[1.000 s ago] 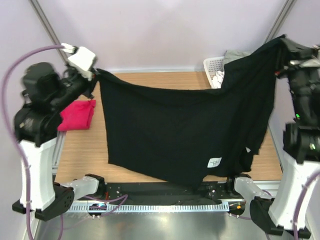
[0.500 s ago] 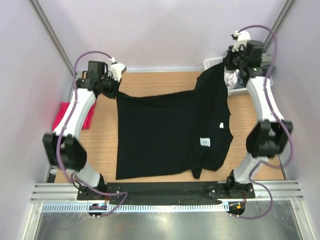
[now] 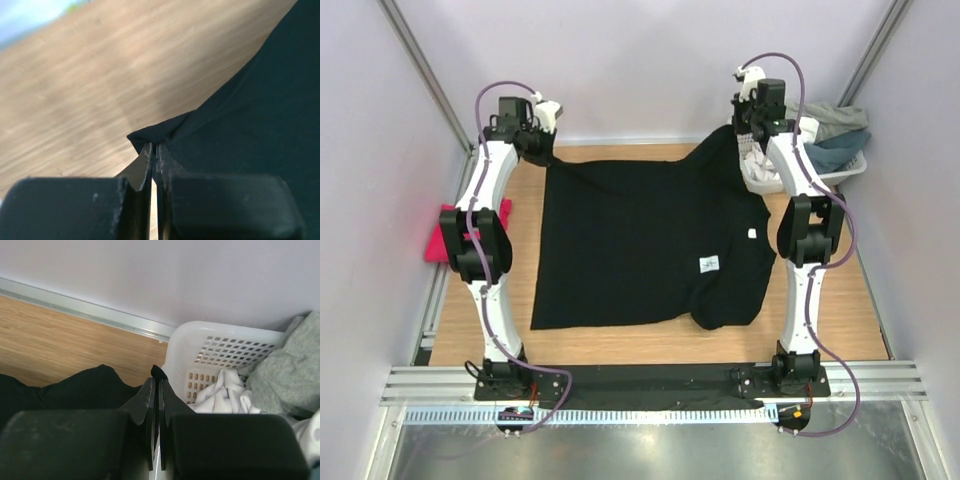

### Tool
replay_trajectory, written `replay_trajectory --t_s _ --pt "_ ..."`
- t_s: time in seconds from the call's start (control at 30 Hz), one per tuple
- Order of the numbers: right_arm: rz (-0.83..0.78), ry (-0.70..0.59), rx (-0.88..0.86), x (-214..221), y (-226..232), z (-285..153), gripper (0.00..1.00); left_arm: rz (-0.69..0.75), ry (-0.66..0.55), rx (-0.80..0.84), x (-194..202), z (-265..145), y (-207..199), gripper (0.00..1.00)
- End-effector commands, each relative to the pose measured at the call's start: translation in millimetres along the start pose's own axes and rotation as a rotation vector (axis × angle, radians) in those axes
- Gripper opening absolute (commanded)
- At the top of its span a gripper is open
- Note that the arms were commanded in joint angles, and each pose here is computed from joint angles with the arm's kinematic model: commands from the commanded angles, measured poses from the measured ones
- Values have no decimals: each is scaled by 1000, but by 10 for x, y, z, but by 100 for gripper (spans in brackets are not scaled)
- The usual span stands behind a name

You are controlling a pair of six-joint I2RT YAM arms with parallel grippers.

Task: Fold and stack the t-shirts
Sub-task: Flatten the tshirt out

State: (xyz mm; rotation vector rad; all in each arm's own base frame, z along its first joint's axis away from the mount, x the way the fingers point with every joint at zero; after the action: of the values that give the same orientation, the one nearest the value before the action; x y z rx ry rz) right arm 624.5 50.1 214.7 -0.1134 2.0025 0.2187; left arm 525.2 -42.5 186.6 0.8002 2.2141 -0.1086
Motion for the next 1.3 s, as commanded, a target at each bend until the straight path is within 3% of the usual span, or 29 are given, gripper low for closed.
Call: replay_trajectory --t_s 0.0,0.17,0.3,0.37,0.4,0.7,0.87,1.07,1.23,1.27 --pt "-47 -367 50 -1432 102 -957 1 48 -245 -124 -793 -795 165 0" --pt "-68 -519 42 -2012 268 -1949 1 104 -388 -217 -1178 -1681 46 0" --pt "-56 -588 19 -2129 424 -2691 1 121 -449 -223 -1187 -2184 -223 0" --pt "-59 -578 21 -2029 449 -2882 1 155 -514 -252 -1228 -2620 -395 0" --pt "-75 -635 19 -2109 520 -3294 1 163 -526 -253 -1196 -2727 -474 0" --pt "-95 -760 2 -1912 803 -4964 1 244 -706 -369 -950 -4103 -1065 0" --pt "-115 -864 28 -1930 890 -5759 1 265 -771 -429 -906 -4540 -1203 0" --pt "-138 -964 25 -2188 947 -6041 1 278 -846 -485 -1090 -4846 -1176 0" --pt "-155 -956 11 -2406 902 -5565 1 287 -783 -544 -1183 -4590 -904 0" --pt "-155 -942 7 -2414 888 -5434 1 278 -735 -531 -1168 -4374 -819 0"
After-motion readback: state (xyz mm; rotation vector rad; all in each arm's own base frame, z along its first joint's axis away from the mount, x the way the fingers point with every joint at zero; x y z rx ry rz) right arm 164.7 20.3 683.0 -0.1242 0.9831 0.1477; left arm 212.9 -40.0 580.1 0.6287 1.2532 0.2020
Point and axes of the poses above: each gripper's point midway between its finger pads, its own z axis out along the fingers, its own y axis along the line the jaws close on, x = y × z, the point moved 3 cm from there along -z, back along the fingers, and after that the axes turned 12 degrees about z, right-handed, at the moved point
